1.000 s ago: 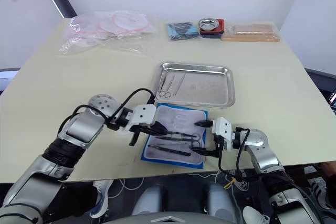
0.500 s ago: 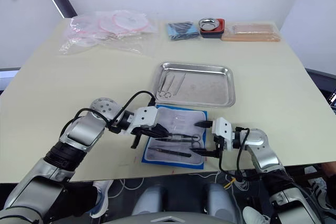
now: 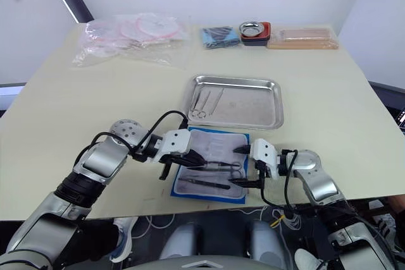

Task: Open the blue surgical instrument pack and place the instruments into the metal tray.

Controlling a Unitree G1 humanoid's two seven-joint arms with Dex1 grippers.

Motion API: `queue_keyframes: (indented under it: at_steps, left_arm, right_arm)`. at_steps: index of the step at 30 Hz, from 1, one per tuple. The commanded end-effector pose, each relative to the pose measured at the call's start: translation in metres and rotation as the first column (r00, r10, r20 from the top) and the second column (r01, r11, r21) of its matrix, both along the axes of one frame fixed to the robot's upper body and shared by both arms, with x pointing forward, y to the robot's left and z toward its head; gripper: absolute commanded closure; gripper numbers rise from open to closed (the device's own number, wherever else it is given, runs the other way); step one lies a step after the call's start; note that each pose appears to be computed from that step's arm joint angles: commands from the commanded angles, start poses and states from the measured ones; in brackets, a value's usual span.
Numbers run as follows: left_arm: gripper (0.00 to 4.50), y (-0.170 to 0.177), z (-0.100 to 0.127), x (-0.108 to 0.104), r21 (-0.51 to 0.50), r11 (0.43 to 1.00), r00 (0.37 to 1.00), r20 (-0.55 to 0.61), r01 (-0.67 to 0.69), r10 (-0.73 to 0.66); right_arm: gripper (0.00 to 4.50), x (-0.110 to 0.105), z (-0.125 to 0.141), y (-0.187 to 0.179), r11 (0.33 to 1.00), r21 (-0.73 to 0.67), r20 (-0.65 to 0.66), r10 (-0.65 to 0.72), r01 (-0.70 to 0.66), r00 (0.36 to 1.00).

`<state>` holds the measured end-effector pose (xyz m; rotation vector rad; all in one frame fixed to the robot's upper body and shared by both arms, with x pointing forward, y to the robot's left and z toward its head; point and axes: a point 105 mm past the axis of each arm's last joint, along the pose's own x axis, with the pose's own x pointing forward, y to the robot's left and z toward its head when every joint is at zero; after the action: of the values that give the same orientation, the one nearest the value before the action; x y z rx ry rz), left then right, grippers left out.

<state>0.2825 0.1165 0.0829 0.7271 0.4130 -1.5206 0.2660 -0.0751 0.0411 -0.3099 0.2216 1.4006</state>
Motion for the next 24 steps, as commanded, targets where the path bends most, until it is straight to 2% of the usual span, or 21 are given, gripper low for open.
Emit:
queue_keyframes:
  at_steps: [1,10,16,24]
  left_arm:
    - [4.45,0.004,0.005,0.003,0.02,1.0,1.0,0.022,0.0,0.0]
    - [4.45,0.018,0.014,0.008,0.046,0.999,0.999,0.038,-0.026,0.024]
    - [4.45,0.036,0.027,0.019,0.101,0.994,0.997,0.063,-0.039,0.033]
    - [4.45,0.046,0.043,0.022,0.159,0.987,0.998,0.063,-0.019,0.009]
  right_arm:
    - [0.0,-0.03,-0.072,-0.022,0.974,-0.228,-0.264,-0.076,0.014,0.962]
    - [0.0,-0.03,-0.074,-0.022,0.976,-0.217,-0.256,-0.081,0.024,0.963]
    - [0.0,-0.03,-0.075,-0.02,0.977,-0.212,-0.259,-0.079,0.023,0.963]
    - [0.0,-0.029,-0.075,-0.019,0.977,-0.21,-0.255,-0.078,0.024,0.964]
